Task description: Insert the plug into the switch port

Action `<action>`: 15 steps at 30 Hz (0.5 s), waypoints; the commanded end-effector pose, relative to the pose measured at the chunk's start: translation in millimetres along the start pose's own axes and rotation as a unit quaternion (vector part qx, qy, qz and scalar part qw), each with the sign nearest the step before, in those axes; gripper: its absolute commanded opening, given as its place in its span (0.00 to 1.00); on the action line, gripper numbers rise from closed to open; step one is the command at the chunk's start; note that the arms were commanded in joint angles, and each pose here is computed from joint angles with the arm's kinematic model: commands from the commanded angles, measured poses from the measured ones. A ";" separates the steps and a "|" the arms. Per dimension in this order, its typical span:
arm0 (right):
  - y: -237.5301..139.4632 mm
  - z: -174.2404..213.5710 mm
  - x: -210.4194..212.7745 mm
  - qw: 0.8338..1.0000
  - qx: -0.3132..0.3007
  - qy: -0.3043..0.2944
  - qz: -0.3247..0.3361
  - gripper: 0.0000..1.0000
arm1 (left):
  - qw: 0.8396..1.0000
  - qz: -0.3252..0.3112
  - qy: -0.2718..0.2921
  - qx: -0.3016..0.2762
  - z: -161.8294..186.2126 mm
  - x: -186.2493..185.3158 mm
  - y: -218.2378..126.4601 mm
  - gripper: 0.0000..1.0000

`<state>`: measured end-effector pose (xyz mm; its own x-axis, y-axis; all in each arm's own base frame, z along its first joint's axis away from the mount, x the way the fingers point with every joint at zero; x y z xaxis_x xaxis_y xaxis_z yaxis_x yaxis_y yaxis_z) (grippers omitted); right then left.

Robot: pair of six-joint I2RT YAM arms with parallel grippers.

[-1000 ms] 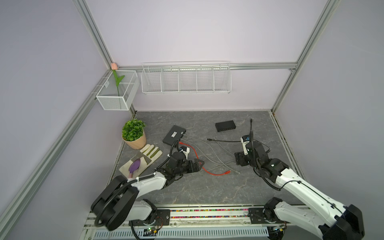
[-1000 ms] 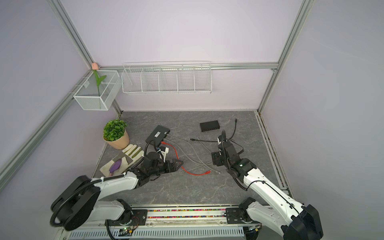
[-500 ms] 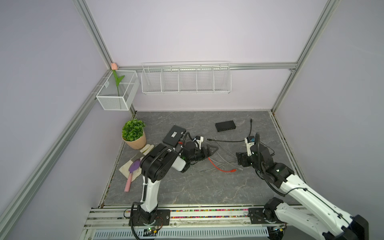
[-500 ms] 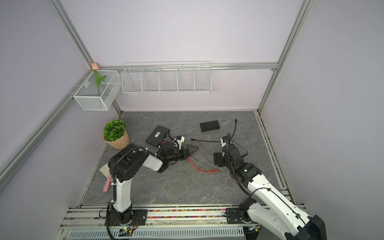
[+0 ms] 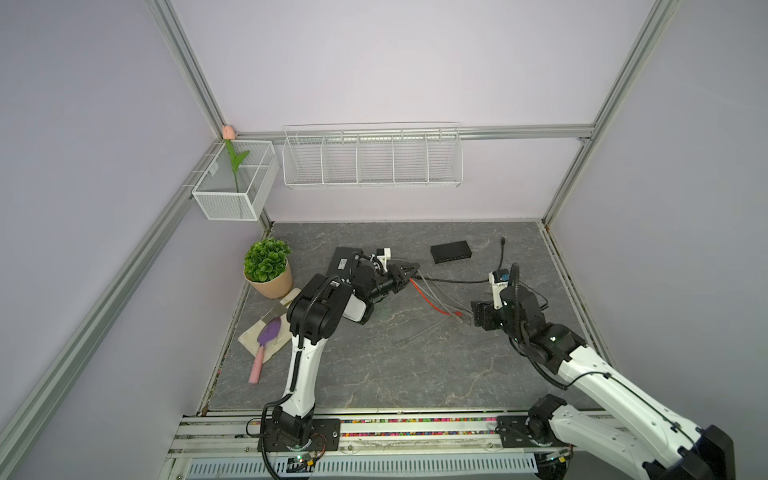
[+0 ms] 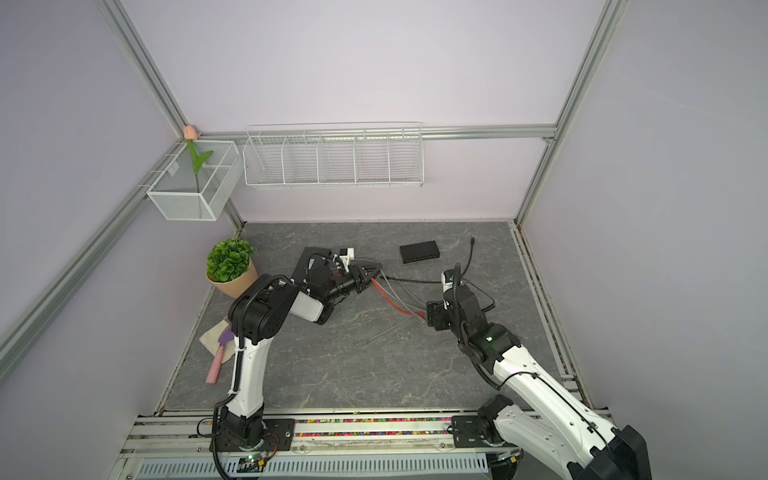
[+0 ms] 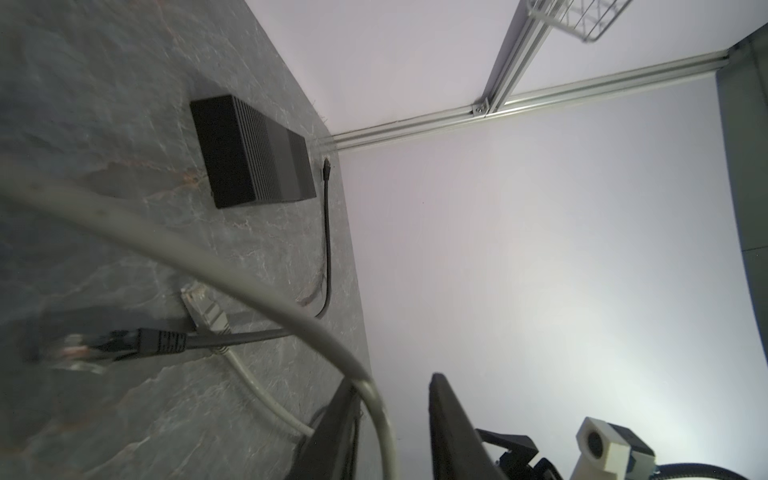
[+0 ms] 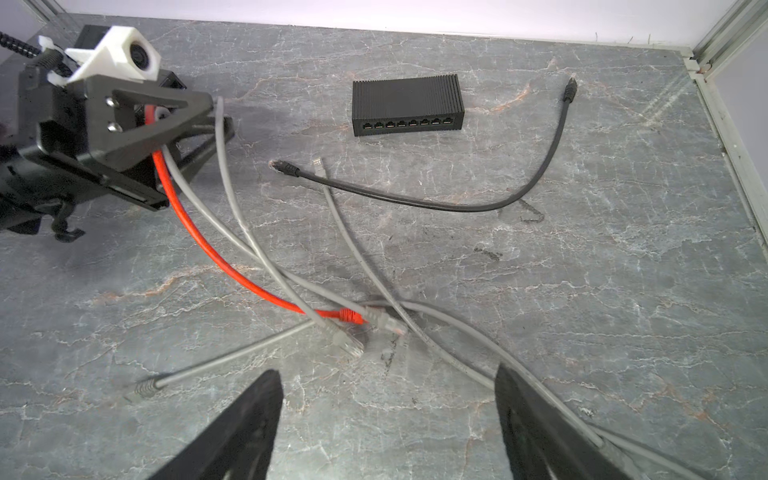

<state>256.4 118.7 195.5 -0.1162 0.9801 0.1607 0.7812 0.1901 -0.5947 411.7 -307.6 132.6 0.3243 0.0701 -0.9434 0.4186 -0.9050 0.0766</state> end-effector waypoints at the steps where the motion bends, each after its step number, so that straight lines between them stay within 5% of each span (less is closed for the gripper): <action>1: 4.1 -4.8 5.0 1.000 -0.005 -0.002 -0.012 0.83 | 0.996 0.067 0.033 -0.045 -51.0 -47.8 -11.5 0.30; 7: 22.4 6.2 19.4 0.998 0.034 -0.026 -0.045 0.83 | 0.994 0.049 0.023 -0.096 -122.2 -31.6 -42.6 0.30; 15: 71.2 34.8 30.7 0.992 0.097 -0.066 -0.045 0.82 | 0.992 0.062 0.029 -0.111 -139.9 -46.5 -56.9 0.37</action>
<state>276.2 147.8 131.6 -0.2000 0.9730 0.1154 0.6364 0.2185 -0.7398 501.0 -195.2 191.5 0.3635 0.0236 -0.9313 0.5936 -0.7763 0.2120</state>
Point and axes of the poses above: each gripper's point midway between its finger pads, its own y axis out along the fingers, its own x axis along the line the jaws close on, z = x × y, the point moved 3 cm from there along -y, back along the fingers, and after that the axes turned 7 degrees about y, right-handed, at the moved point
